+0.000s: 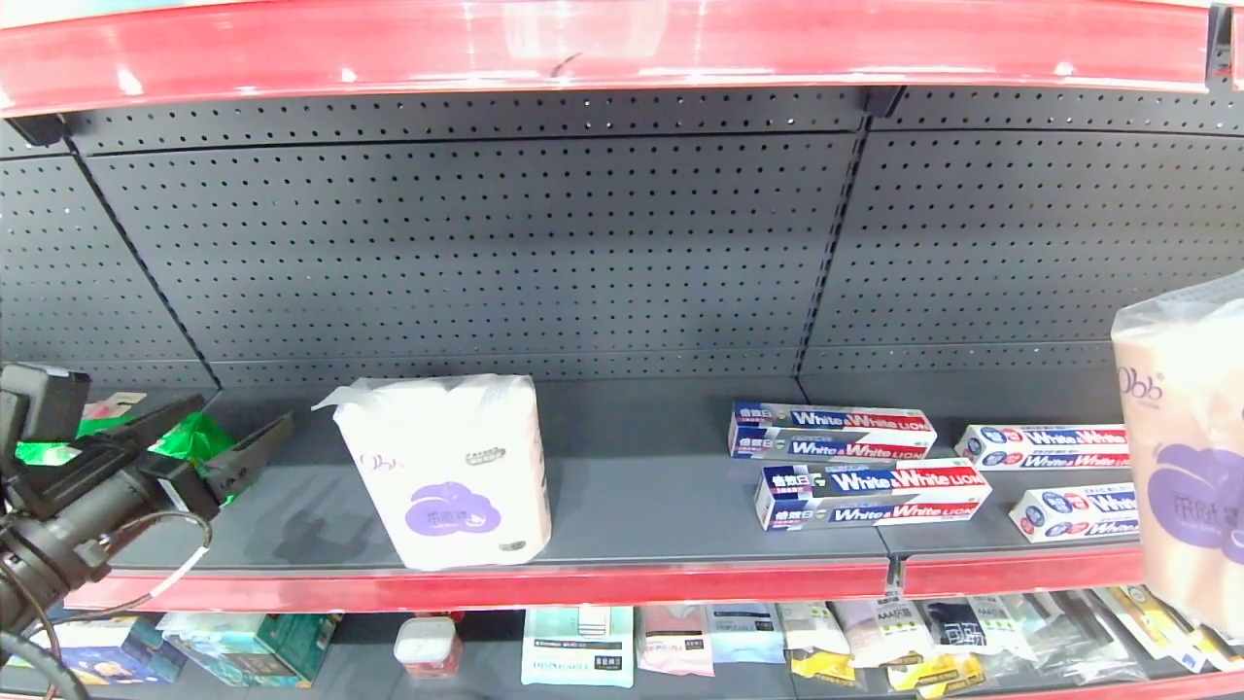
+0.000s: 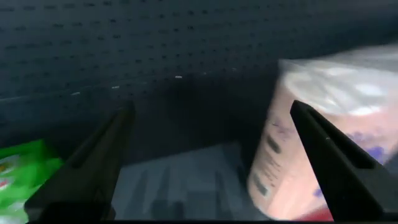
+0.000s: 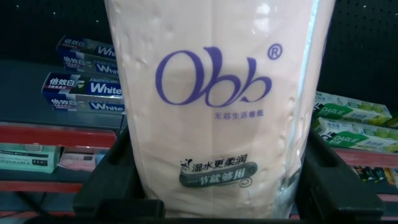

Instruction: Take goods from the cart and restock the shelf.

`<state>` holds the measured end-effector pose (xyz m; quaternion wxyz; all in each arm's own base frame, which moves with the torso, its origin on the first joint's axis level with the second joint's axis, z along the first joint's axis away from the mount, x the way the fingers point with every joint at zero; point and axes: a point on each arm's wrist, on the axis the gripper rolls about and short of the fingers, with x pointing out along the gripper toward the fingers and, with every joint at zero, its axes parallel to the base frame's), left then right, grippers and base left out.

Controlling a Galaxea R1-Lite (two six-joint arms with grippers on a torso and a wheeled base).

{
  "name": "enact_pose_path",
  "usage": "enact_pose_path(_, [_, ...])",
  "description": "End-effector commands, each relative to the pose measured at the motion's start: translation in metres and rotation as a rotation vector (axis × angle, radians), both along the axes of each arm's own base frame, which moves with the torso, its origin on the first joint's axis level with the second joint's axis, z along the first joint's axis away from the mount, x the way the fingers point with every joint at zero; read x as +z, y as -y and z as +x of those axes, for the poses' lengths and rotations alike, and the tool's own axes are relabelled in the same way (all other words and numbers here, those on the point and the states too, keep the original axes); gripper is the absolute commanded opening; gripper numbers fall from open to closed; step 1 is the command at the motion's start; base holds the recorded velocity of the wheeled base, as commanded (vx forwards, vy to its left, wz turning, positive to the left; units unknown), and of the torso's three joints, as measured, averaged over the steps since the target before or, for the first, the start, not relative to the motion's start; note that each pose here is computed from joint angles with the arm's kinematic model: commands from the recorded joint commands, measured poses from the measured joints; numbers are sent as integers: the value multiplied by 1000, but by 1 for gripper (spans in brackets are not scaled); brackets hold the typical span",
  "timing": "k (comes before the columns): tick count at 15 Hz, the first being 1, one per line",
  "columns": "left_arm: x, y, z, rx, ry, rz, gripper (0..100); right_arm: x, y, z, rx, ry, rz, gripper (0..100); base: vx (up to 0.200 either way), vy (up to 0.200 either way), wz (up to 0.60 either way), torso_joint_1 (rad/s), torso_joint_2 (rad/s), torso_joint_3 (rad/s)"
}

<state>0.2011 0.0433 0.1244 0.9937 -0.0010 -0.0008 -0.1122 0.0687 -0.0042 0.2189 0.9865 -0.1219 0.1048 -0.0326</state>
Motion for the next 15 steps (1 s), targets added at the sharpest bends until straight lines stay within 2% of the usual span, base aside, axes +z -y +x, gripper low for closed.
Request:
enact_pose_path(1, [8, 2, -14, 58, 37, 3, 100, -2, 0, -2, 2, -1, -1, 0, 0, 0, 0, 0, 0, 0])
enact_pose_path(3, [8, 7, -34, 76, 34, 3, 100, -3, 0, -3, 6, 3, 1, 0, 0, 0, 0, 0, 0, 0])
enact_pose_path(4, [13, 9, -39, 81, 57, 8, 100, -3, 0, -4, 6, 3, 1, 0, 0, 0, 0, 0, 0, 0])
enact_pose_path(6, [18, 12, -50, 71, 63, 10, 100, -3, -1, -5, 8, 6, 3, 0, 0, 0, 0, 0, 0, 0])
enact_pose_path(8, [30, 24, -68, -24, 93, 15, 100, -6, -1, -8, 7, 7, 4, 0, 0, 0, 0, 0, 0, 0])
enact_pose_path(10, [42, 36, -88, -160, 125, 5, 100, -9, -1, -10, 7, 6, 6, 0, 0, 0, 0, 0, 0, 0])
enact_pose_path(11, [49, 44, -107, -259, 124, 1, 100, -10, -1, -10, 7, 2, 7, 0, 0, 0, 0, 0, 0, 0])
enact_pose_path(13, [62, 50, -138, -356, 90, -17, 100, -11, -1, -9, 22, -4, 11, 0, 0, 0, 0, 0, 0, 0])
enact_pose_path(14, [70, 54, -160, -399, 65, -39, 100, -12, -1, -8, 31, -7, 13, 0, 0, 0, 0, 0, 0, 0])
enact_pose_path(15, [76, 56, -178, -405, 28, -55, 100, -12, -1, -8, 32, -9, 13, 0, 0, 0, 0, 0, 0, 0])
